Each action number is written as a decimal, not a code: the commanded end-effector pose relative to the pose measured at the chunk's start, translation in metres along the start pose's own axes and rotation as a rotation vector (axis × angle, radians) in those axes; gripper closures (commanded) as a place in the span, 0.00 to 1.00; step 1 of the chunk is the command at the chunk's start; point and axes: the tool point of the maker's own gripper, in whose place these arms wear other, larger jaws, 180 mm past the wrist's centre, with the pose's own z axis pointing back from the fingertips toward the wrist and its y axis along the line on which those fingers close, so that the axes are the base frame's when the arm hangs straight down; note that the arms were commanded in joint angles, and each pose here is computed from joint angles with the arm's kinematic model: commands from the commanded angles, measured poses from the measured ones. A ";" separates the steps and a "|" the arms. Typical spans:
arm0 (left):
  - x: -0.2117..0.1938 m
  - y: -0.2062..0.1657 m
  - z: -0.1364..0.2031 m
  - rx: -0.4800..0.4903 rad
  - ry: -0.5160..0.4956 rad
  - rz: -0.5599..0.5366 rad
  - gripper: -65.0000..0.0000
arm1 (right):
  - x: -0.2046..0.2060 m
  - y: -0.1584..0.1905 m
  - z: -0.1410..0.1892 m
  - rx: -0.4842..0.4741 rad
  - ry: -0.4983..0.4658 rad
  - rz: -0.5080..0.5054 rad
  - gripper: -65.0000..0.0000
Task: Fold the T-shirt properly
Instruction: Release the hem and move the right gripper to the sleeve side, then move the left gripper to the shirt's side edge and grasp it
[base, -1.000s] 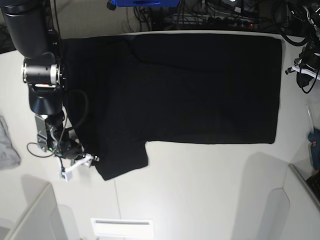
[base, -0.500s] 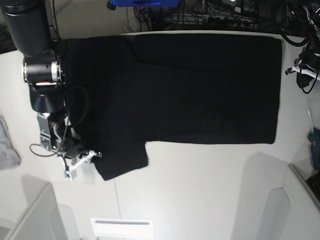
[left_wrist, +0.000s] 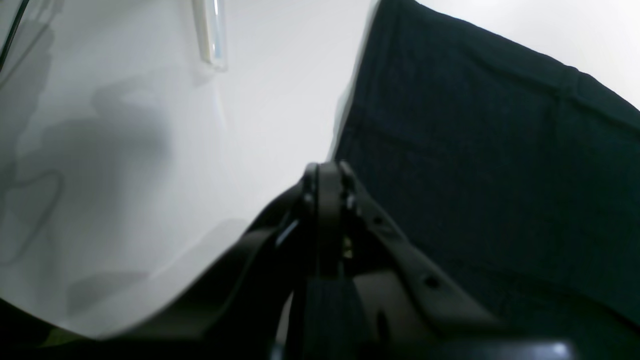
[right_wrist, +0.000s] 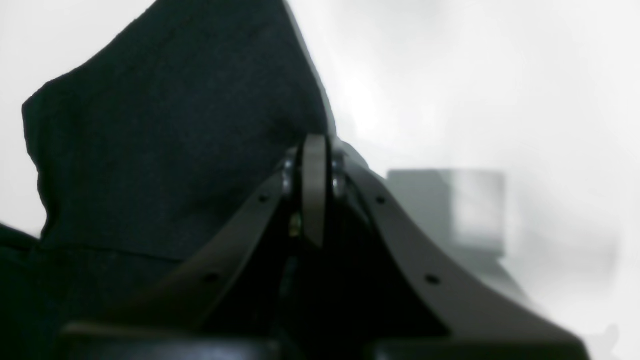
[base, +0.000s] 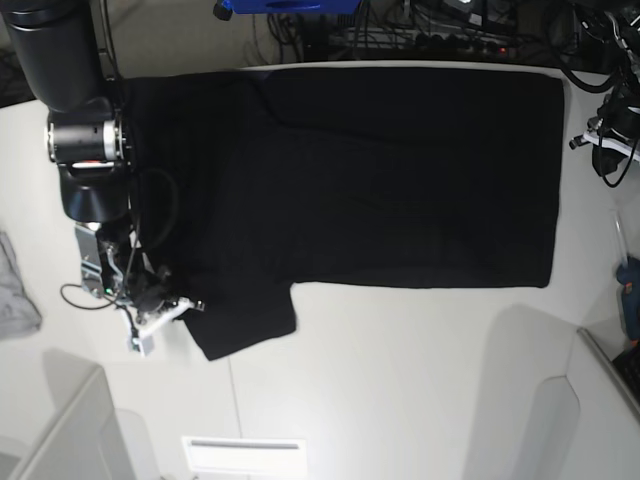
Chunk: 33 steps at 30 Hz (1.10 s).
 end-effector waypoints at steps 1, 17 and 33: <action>0.014 0.002 0.004 0.003 -0.039 -0.021 1.00 | 0.004 -0.001 0.002 -0.005 0.022 0.011 1.00; 0.054 0.032 -0.063 -0.022 -0.004 0.073 0.24 | 0.023 0.015 0.010 0.024 -0.026 0.056 1.00; 0.076 -0.009 -0.148 0.005 0.110 0.000 0.22 | 0.026 0.014 0.011 0.024 -0.032 0.057 1.00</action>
